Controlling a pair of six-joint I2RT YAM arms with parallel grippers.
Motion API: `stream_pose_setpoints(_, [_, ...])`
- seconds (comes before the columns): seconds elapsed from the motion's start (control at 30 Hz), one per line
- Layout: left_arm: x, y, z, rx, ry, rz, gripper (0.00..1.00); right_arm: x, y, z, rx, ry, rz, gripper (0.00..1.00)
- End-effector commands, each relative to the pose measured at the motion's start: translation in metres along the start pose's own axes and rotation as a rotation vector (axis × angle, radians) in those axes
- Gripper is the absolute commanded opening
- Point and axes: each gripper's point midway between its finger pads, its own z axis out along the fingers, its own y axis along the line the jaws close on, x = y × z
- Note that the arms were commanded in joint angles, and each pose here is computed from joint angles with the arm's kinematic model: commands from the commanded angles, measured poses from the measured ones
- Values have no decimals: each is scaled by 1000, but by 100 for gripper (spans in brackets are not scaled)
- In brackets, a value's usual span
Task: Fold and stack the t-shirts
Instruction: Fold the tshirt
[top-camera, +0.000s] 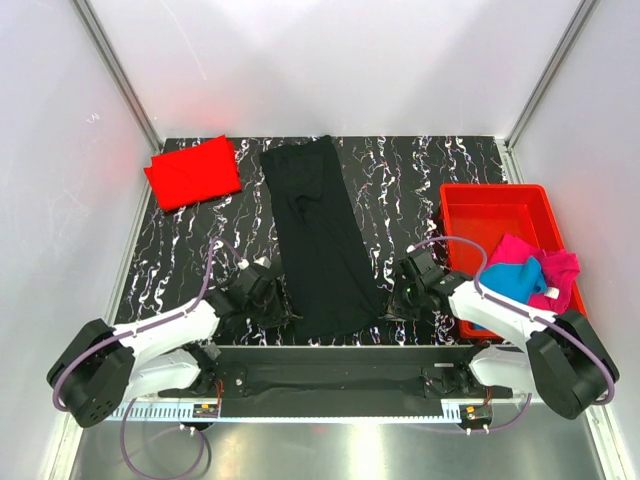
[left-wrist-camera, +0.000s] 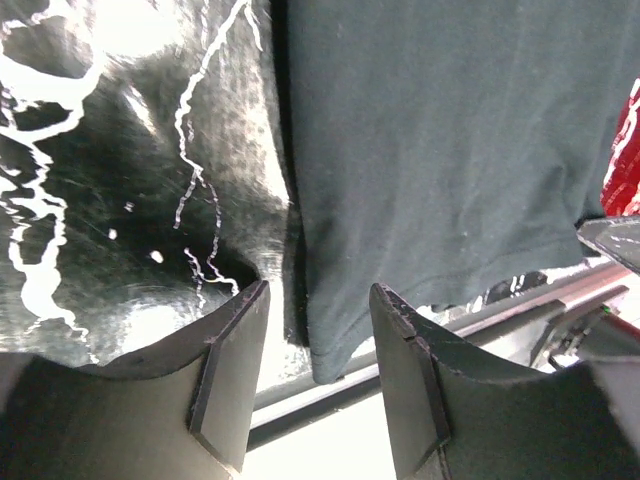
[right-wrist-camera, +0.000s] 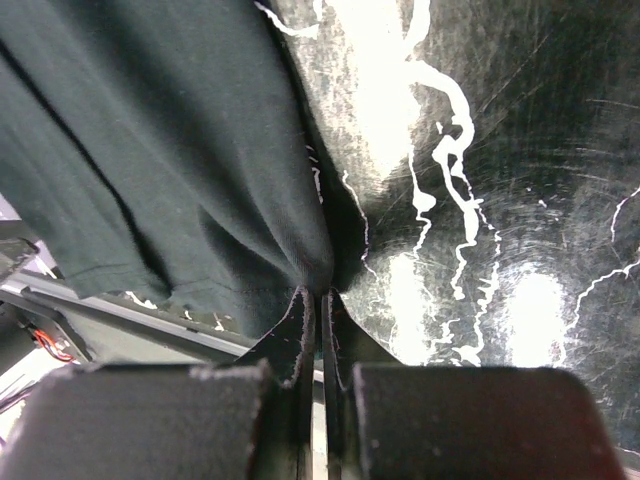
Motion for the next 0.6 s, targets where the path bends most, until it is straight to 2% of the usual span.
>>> stream_pose_setpoints(0.0, [16, 13, 0, -26, 45, -21, 51, -1, 3, -3, -11, -18, 3, 3])
stream_pose_setpoints(0.23, [27, 20, 5, -44, 63, -27, 51, -1, 6, -2, -27, -18, 10, 2])
stream_pose_setpoints(0.37, [30, 22, 9, -59, 67, -20, 47, -2, 7, -4, -30, -26, 13, 2])
stream_pose_setpoints(0.47, [28, 18, 7, -52, 62, -6, 20, -3, 7, -8, -23, -34, 18, 1])
stream_pose_setpoints(0.5, [26, 16, 4, -62, 57, 0, 14, -2, 4, -10, -5, -31, 23, 0])
stream_pose_setpoints(0.53, [23, 17, 2, -69, 50, 5, 0, -3, 3, -13, 4, -41, 25, 0])
stream_pose_setpoints(0.57, [23, 18, -3, -81, 47, 12, 0, -7, 3, -15, 16, -58, 27, 0])
